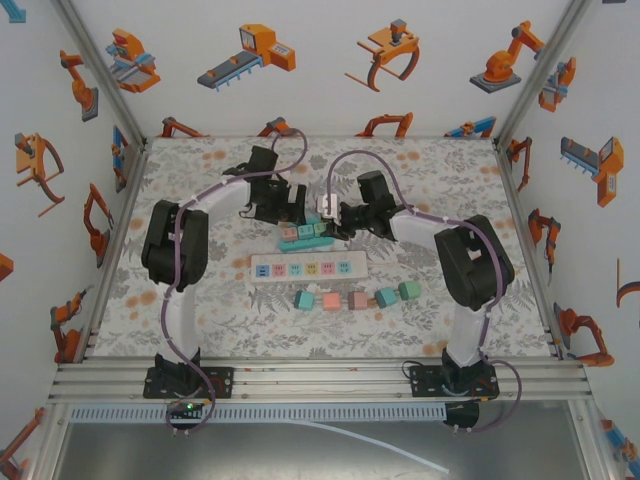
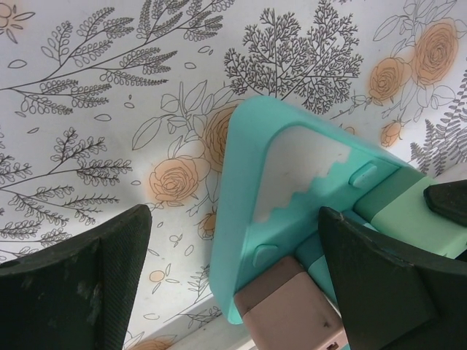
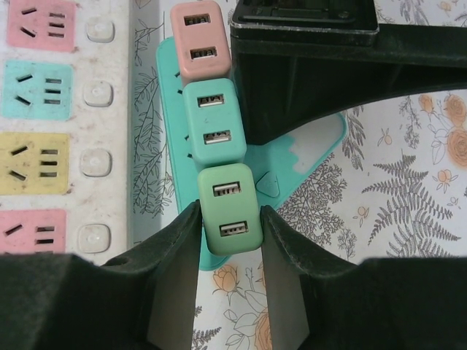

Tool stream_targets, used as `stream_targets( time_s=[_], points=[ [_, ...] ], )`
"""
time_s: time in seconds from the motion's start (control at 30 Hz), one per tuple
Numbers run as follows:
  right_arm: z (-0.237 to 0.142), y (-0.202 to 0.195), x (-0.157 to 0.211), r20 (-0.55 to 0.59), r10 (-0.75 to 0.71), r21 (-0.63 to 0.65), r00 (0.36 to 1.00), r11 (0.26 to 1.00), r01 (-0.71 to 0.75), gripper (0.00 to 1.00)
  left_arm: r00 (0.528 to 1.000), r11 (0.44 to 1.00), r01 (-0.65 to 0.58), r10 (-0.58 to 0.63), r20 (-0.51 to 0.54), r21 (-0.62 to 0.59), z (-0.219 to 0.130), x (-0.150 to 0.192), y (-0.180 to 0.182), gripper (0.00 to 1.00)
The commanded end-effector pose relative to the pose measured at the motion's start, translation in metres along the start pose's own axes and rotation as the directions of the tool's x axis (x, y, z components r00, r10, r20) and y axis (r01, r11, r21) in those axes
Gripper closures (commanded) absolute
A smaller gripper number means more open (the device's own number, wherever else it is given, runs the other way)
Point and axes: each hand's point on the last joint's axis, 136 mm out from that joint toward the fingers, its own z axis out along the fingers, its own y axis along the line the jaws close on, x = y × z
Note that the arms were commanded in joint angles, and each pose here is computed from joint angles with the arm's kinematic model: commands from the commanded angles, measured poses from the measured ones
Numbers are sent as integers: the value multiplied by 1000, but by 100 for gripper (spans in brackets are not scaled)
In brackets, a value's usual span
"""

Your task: Pull the plug off the socket

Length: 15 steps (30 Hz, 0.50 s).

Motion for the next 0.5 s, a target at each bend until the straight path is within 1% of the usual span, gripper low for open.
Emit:
stream_targets(
  time_s=[0.0,0.2,0.37,0.47],
  points=[
    [4,-4,-23,54,-43,-26,998,999,45,75,995,999,-1,-4,-97,-47,17,22,9,14],
    [2,-9,-27,57,-29,-6,998,1000,29,77,991,994,-9,-5,-136,-107,25,31,16,16],
    [0,-16,-23,8,-8,32,1000,999,8,77,986,982,-23,-9,-167,-187,31,40,33,21],
    [-2,-17,-27,12,-6,29,1000,1000,5,77,984,982,-19,-15,-176,-189,36,43,34,23]
  ],
)
